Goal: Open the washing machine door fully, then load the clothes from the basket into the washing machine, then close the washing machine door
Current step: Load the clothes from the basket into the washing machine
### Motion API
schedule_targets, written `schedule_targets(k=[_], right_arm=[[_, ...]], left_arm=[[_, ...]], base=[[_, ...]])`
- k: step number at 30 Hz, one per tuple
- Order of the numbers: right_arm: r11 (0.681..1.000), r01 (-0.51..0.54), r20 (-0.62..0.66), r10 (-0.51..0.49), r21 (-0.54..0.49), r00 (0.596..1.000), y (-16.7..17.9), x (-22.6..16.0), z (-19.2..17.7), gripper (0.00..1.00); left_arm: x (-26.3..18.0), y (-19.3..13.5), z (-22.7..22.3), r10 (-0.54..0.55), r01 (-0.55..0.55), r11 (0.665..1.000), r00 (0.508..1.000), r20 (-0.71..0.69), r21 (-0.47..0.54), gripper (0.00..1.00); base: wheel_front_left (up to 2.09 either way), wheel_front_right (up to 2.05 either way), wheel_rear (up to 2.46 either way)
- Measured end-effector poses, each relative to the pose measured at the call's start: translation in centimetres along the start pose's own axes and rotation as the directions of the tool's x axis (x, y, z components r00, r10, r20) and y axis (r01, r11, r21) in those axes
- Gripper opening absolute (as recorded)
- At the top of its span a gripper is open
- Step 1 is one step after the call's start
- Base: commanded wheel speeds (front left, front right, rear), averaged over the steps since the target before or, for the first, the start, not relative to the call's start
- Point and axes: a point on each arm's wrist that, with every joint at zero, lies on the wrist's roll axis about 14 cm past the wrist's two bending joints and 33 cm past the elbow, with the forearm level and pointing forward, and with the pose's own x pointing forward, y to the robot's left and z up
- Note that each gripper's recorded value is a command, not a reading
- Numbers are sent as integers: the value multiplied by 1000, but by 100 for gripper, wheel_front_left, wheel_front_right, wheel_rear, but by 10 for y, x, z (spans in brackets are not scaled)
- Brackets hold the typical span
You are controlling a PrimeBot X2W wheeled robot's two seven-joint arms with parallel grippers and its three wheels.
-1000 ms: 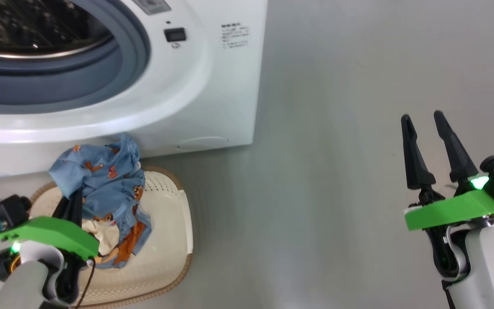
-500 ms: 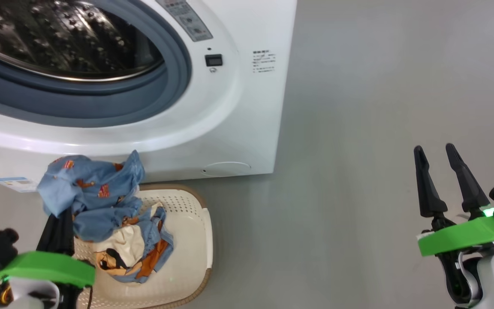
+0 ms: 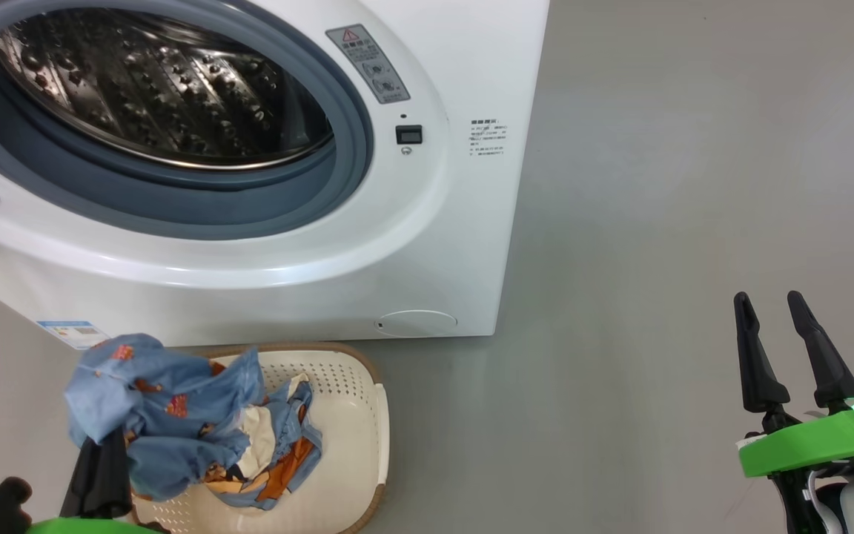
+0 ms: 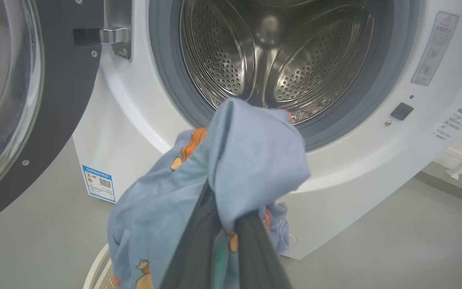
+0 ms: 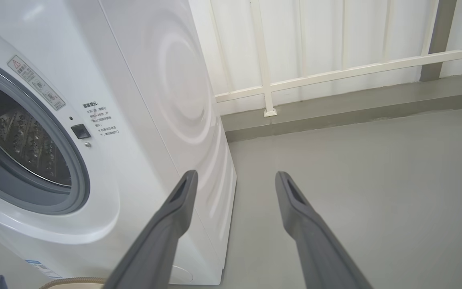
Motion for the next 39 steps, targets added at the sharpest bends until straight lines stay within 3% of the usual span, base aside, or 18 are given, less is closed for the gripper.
schedule_targets(k=[18, 33, 39], right_arm=[[999, 29, -45, -28, 21, 999, -7, 1, -21, 100], [998, 45, -55, -42, 53, 998, -10, 25, -37, 100], [996, 69, -65, -65, 55, 996, -18, 32, -46, 100]], left_arm=[[19, 0, -2, 6, -6, 1000, 1000, 5, -2, 0], [134, -39, 59, -131, 112, 988, 974, 186, 108, 0], [185, -46, 41, -114, 108, 993, 983, 142, 50, 0]], base=[[0, 0, 0], [0, 0, 0], [0, 0, 0]])
